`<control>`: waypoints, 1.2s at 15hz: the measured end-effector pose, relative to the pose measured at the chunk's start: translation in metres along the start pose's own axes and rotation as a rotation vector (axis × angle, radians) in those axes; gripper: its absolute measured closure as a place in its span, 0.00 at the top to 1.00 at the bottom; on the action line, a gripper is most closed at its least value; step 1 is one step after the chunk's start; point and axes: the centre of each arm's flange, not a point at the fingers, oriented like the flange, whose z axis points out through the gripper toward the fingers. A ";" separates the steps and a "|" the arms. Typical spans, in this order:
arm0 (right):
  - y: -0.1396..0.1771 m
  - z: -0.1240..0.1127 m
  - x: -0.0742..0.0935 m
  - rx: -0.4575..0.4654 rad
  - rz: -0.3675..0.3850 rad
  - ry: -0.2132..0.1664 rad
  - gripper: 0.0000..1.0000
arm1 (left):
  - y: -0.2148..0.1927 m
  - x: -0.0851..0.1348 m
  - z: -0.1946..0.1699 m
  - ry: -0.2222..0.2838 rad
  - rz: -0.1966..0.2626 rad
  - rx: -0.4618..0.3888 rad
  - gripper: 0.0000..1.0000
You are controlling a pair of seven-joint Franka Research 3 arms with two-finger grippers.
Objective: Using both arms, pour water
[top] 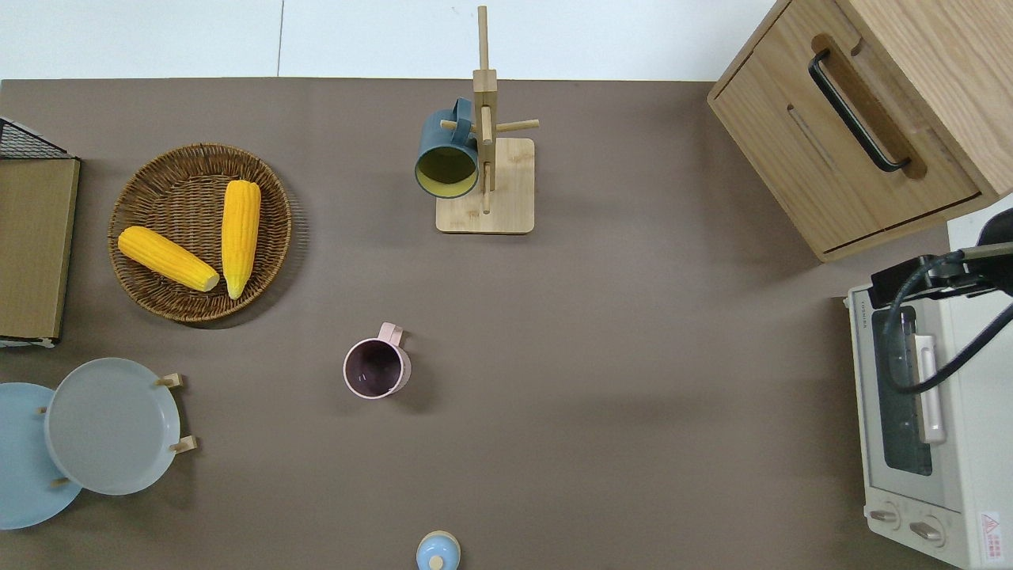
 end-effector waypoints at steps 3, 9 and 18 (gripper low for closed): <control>0.000 0.000 0.000 0.000 0.000 0.000 1.00 | -0.009 -0.011 0.018 0.000 0.014 -0.004 0.63; 0.000 0.000 0.000 0.000 0.000 0.000 1.00 | -0.023 -0.020 0.031 0.010 0.006 -0.015 0.63; 0.000 0.000 0.000 0.000 0.000 0.000 1.00 | -0.028 -0.033 0.047 0.024 0.012 -0.042 0.63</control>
